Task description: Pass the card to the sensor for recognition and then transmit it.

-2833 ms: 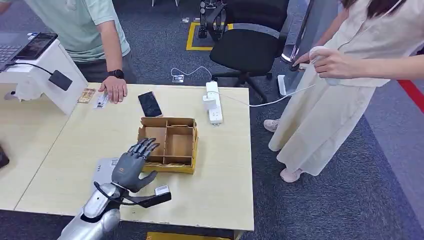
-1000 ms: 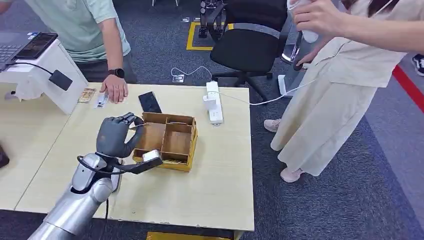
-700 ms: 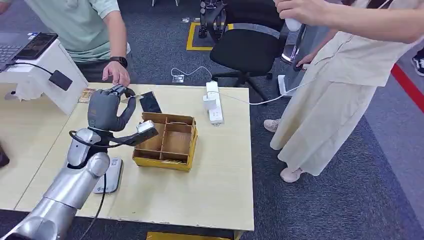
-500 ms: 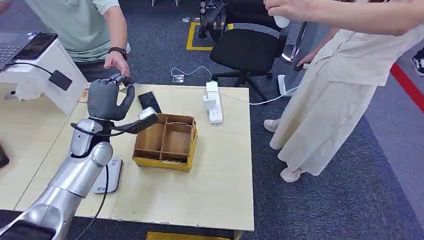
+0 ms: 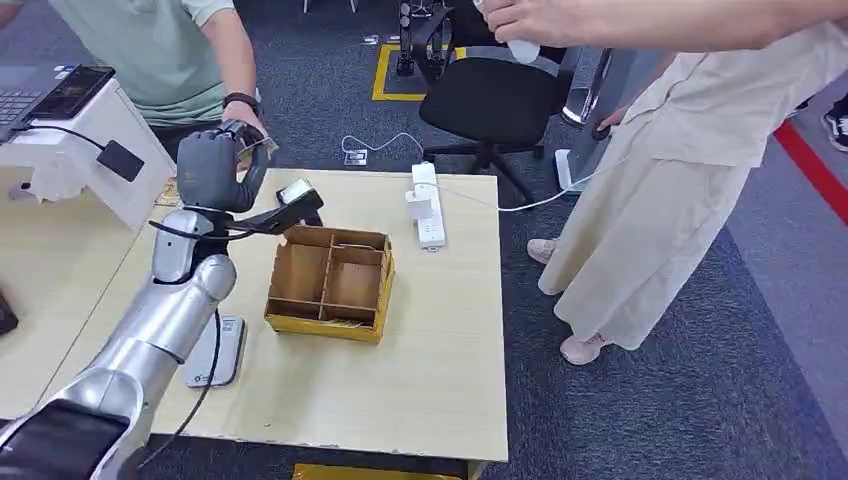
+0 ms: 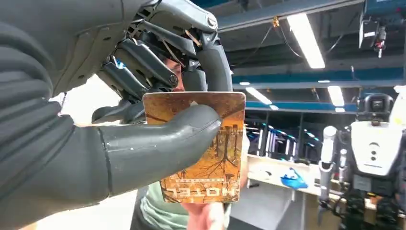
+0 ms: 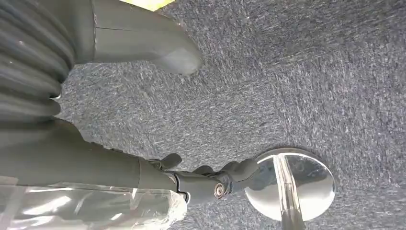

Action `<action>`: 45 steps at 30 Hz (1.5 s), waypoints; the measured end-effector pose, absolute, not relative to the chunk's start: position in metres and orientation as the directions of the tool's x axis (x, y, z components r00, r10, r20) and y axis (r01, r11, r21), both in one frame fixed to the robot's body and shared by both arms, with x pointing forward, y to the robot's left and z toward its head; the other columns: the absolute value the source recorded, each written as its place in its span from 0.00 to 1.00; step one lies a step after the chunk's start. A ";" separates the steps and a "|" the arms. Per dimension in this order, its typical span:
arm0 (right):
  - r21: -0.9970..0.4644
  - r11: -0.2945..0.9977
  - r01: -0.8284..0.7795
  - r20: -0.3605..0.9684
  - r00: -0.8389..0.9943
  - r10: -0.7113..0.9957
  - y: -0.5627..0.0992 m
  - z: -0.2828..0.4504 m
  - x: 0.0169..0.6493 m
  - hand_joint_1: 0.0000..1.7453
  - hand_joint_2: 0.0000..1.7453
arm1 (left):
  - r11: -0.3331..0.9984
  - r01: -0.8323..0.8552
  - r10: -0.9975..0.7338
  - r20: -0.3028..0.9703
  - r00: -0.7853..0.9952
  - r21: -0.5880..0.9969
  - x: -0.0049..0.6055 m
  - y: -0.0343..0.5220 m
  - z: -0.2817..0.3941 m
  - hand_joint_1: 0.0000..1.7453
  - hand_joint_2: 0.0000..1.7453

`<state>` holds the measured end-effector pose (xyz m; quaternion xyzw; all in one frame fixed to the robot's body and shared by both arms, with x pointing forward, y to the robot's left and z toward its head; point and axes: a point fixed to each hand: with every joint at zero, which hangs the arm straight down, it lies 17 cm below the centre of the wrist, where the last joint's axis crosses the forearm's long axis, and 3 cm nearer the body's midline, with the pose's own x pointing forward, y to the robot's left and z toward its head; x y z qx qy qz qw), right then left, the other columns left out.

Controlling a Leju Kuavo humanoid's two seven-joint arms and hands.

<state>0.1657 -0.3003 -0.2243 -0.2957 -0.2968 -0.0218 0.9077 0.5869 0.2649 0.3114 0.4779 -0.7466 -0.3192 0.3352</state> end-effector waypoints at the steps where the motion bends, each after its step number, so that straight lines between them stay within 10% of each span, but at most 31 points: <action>1: -0.524 0.824 0.215 0.551 0.823 0.136 -0.300 -0.224 0.165 0.00 1.00 | 0.333 -0.500 -0.931 0.193 -0.310 0.799 0.590 0.267 0.312 1.00 1.00; 41: -0.518 0.827 0.221 0.543 0.831 0.118 -0.298 -0.227 0.155 0.00 1.00 | 0.254 -0.522 -0.967 0.210 -0.143 0.814 0.608 0.315 0.299 1.00 1.00; 42: -0.516 0.826 0.227 0.543 0.833 0.111 -0.298 -0.228 0.154 0.00 1.00 | 0.237 -0.536 -0.971 0.208 -0.116 0.810 0.608 0.322 0.300 0.19 1.00; 43: -0.514 0.825 0.235 0.542 0.834 0.101 -0.299 -0.228 0.153 0.00 1.00 | 0.226 -0.550 -0.973 0.212 -0.089 0.804 0.607 0.329 0.301 0.00 1.00; 45: -0.512 0.824 0.242 0.539 0.838 0.088 -0.298 -0.229 0.149 0.00 1.00 | 0.219 -0.561 -0.973 0.222 -0.065 0.799 0.606 0.338 0.301 0.00 1.00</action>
